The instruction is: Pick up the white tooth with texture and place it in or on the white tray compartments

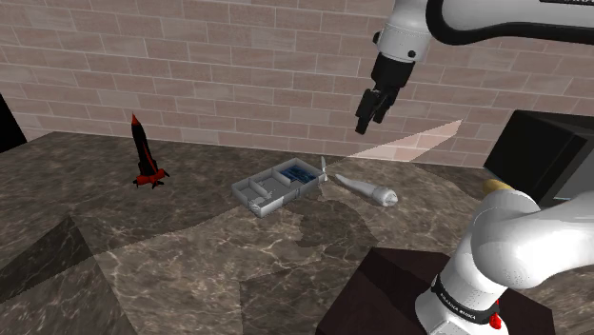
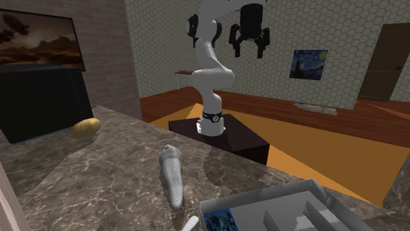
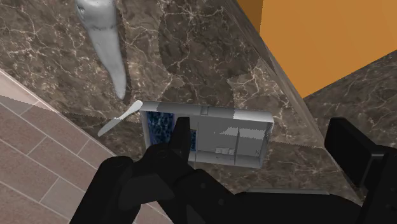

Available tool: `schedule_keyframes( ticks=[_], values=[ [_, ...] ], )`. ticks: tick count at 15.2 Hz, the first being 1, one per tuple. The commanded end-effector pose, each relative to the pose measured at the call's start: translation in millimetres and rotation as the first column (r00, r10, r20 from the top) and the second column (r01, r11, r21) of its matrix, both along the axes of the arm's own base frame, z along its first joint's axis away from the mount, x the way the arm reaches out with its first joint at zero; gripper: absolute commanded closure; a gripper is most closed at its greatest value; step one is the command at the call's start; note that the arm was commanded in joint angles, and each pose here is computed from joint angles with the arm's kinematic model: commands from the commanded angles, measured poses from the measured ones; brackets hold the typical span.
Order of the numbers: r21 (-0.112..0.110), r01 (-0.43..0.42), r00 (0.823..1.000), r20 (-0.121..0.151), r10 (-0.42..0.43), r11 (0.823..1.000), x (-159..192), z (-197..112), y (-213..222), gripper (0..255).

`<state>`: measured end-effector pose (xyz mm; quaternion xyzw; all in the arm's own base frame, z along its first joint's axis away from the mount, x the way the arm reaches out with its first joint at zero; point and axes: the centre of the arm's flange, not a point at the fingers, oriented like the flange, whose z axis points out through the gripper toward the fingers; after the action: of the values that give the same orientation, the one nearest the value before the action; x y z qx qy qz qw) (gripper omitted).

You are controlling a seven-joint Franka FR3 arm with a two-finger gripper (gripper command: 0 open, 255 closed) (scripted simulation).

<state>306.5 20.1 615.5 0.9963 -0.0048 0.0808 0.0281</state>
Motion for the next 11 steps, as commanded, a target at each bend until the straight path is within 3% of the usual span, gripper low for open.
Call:
schedule_keyframes(
  ticks=[1, 11],
  values=[
    [0.000, 0.000, 1.000, 0.000, 0.000, 1.000, 0.0, 0.0, 0.0, 0],
    [0.015, -0.008, 0.998, -0.061, 0.009, 1.000, 42.8, -90.5, -91.2, 0]
  ],
)
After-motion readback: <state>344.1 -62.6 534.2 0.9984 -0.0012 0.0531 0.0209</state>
